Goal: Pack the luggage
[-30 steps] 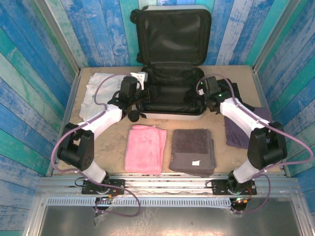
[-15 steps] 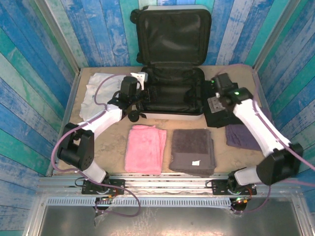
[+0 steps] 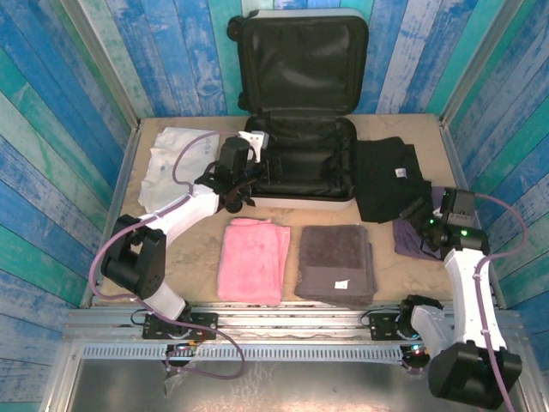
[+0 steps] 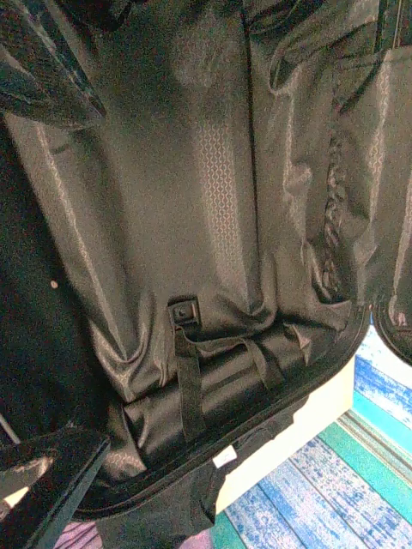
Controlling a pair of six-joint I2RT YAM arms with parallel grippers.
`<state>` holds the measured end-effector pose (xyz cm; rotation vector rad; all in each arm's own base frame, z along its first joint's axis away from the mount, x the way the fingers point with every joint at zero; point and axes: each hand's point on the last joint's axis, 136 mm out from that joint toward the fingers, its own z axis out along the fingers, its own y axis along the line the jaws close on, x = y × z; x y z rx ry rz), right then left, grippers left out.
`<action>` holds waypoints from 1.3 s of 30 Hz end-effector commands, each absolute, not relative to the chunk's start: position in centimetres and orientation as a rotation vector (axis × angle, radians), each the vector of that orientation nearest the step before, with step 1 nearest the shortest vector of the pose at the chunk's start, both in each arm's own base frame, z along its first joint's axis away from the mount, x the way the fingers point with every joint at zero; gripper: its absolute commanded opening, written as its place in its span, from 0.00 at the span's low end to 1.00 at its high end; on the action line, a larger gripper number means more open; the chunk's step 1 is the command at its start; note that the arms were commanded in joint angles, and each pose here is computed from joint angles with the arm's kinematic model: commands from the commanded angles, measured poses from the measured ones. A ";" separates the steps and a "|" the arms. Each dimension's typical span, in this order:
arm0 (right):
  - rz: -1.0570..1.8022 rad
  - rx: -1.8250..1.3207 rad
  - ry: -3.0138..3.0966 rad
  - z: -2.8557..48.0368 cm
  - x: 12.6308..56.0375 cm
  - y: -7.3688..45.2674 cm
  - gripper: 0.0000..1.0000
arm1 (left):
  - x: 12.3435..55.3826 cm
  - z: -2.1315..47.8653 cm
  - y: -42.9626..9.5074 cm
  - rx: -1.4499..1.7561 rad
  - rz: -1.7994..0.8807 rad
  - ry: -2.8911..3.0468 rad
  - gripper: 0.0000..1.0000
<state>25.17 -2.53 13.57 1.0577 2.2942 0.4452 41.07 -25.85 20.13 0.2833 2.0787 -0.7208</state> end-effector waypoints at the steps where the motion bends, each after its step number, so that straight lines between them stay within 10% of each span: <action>1: 0.616 1.067 2.232 13.5 27.4 -2.2 0.89 | 41.3 19.5 -26.4 0.302 -0.714 2.094 0.93; 39: 0.681 1.097 2.122 7.0 34.5 -6.6 0.72 | 41.6 18.6 -26.2 0.339 -0.620 2.138 0.93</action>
